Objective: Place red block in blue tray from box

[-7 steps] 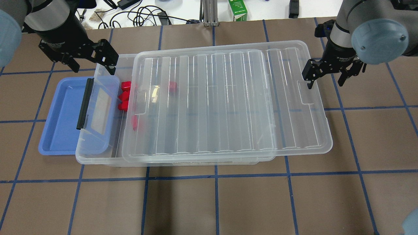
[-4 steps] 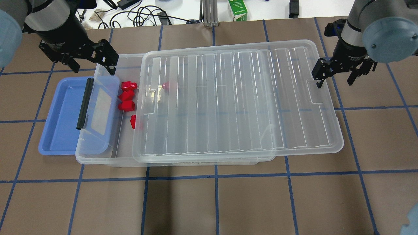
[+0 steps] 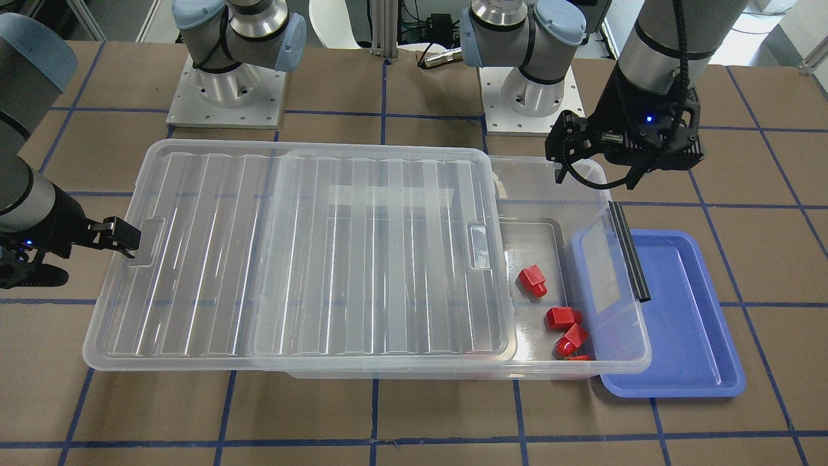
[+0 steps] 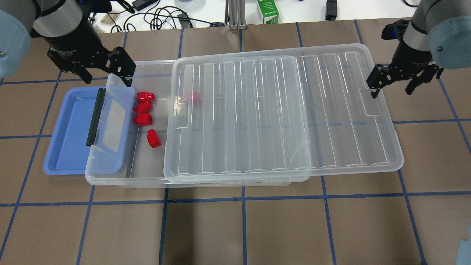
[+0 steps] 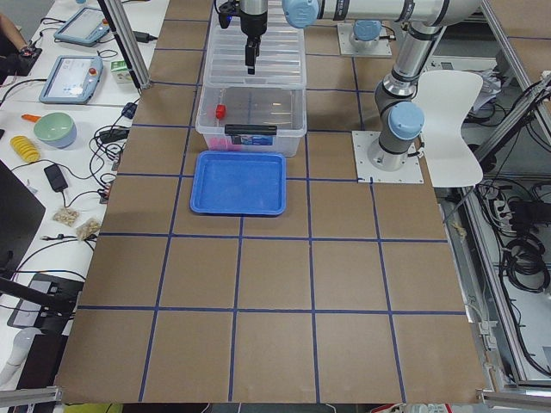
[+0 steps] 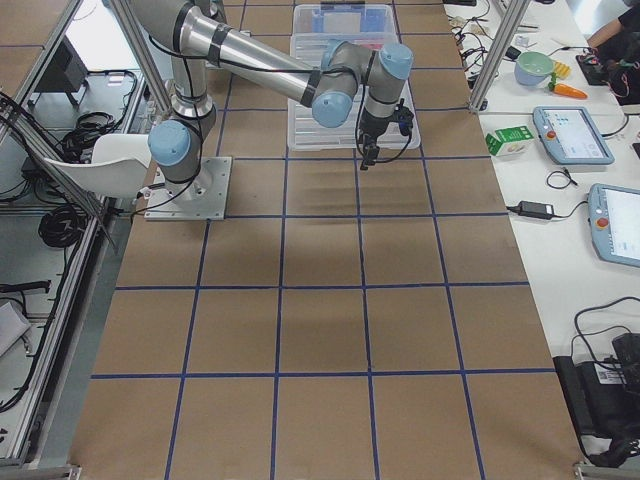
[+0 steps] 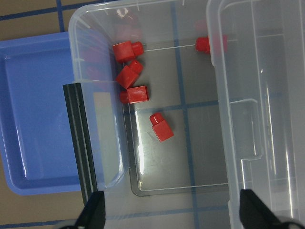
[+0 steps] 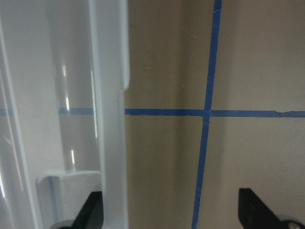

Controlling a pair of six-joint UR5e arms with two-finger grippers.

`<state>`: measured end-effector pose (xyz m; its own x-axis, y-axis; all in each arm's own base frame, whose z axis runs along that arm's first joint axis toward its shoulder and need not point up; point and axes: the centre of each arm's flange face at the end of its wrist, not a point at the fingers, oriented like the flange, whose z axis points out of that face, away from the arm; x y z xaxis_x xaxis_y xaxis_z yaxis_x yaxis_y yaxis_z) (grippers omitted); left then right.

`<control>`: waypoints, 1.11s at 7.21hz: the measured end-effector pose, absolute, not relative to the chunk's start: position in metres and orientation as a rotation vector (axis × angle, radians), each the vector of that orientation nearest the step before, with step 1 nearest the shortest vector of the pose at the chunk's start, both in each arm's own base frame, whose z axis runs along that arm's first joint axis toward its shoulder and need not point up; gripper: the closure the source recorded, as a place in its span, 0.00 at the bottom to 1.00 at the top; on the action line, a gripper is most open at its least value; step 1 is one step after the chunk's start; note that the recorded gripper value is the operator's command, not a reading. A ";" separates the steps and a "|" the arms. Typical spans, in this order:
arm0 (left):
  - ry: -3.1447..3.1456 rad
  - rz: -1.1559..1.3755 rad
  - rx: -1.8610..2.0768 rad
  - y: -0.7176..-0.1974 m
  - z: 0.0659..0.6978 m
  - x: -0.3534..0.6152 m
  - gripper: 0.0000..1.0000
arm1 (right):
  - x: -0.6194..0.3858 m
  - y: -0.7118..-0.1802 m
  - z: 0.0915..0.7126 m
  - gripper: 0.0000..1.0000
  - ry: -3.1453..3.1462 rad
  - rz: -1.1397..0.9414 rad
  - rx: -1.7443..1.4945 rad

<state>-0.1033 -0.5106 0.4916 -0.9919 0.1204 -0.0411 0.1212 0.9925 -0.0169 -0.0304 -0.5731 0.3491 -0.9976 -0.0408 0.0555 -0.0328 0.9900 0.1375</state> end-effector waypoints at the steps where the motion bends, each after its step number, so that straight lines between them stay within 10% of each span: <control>1: 3.094 -0.005 0.202 -0.509 0.484 -0.105 0.00 | -0.033 -0.573 0.350 0.00 -3.066 -0.213 0.061; 8: 3.112 0.089 0.178 -0.515 0.419 -0.104 0.00 | -0.051 -0.571 0.351 0.00 -3.052 -0.225 0.080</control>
<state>-0.1039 -0.5145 0.4191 -0.9932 0.1146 -0.0203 0.1132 0.9919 0.0583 -0.0510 -0.5712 0.3510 -0.9954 -0.0577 0.0762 -0.0459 0.9878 0.1486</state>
